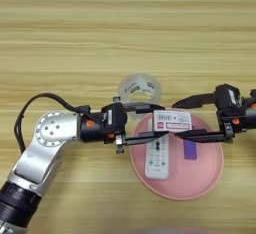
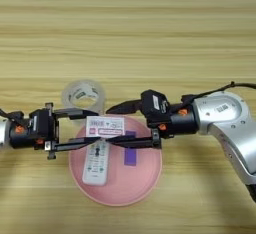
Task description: Move the objects on the table
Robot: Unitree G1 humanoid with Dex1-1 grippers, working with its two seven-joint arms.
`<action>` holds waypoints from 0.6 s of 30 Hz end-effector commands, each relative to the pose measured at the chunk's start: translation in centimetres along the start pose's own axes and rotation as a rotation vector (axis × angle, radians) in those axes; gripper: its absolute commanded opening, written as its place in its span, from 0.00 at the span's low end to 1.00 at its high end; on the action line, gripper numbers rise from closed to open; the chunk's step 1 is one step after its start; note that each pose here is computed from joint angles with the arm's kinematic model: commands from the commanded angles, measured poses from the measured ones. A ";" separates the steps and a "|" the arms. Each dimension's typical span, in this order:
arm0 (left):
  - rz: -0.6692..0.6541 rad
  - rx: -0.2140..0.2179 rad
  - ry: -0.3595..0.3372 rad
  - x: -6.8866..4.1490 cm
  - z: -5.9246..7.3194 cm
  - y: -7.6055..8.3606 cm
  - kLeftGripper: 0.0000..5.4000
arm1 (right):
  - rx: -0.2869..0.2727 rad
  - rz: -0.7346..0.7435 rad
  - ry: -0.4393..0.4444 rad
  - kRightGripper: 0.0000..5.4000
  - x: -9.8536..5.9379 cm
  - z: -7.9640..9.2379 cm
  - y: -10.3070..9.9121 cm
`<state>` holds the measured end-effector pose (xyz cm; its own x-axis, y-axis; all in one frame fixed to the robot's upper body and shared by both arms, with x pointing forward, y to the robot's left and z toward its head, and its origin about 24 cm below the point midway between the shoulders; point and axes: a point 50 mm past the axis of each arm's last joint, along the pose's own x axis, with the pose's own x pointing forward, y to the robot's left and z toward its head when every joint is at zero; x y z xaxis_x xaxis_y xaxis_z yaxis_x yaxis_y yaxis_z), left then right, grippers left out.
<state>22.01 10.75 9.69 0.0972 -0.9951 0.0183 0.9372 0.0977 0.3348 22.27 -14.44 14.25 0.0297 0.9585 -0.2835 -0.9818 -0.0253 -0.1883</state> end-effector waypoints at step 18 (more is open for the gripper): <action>0.042 -0.002 0.018 -0.8 -0.5 -0.2 0.38 | 0.016 -0.640 -0.377 1.00 -1.9 1.2 -3.7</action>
<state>21.78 11.16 9.10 0.1313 -0.9910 0.0255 0.9385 0.1326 0.3188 25.32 -15.38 16.66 0.4787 0.8598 0.1777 -0.8355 0.5083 -0.2087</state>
